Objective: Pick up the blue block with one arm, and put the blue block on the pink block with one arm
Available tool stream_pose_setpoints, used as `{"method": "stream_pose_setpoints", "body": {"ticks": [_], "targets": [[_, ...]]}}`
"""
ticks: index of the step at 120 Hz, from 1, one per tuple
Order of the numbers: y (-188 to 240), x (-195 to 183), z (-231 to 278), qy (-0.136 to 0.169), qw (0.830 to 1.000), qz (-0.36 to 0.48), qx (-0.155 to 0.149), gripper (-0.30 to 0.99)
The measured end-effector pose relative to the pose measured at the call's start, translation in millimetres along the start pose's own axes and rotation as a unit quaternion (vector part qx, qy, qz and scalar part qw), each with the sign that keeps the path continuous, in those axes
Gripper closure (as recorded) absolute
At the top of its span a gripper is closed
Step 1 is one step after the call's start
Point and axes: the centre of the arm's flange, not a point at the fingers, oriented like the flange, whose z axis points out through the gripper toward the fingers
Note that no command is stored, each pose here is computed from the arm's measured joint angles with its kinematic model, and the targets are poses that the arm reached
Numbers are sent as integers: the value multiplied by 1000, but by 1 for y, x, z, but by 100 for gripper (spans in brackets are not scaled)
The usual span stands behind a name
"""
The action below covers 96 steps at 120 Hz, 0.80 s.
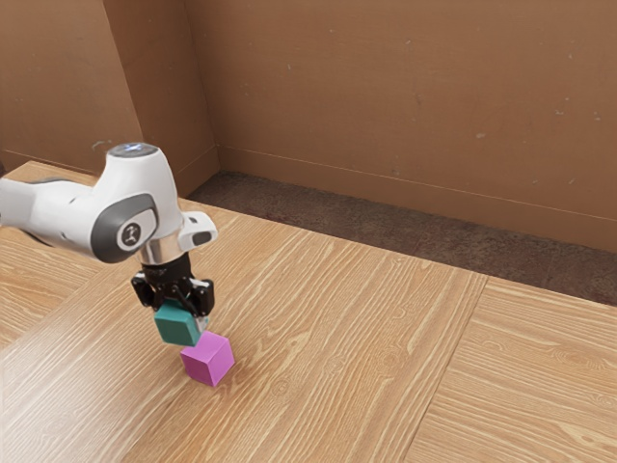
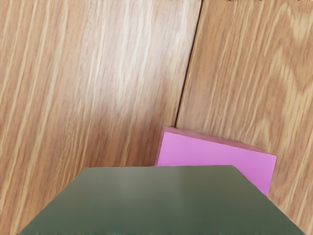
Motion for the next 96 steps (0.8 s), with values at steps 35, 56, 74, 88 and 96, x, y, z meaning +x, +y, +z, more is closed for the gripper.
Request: {"method": "stream_pose_setpoints", "body": {"ticks": [35,56,74,88,96], "targets": [[2,11,8,1,999,33,14,33],[4,14,6,9,999,44,14,33],[7,14,8,13,999,51,12,33],[11,14,8,16,998,56,11,33],[13,14,8,17,998,59,10,31]]}}
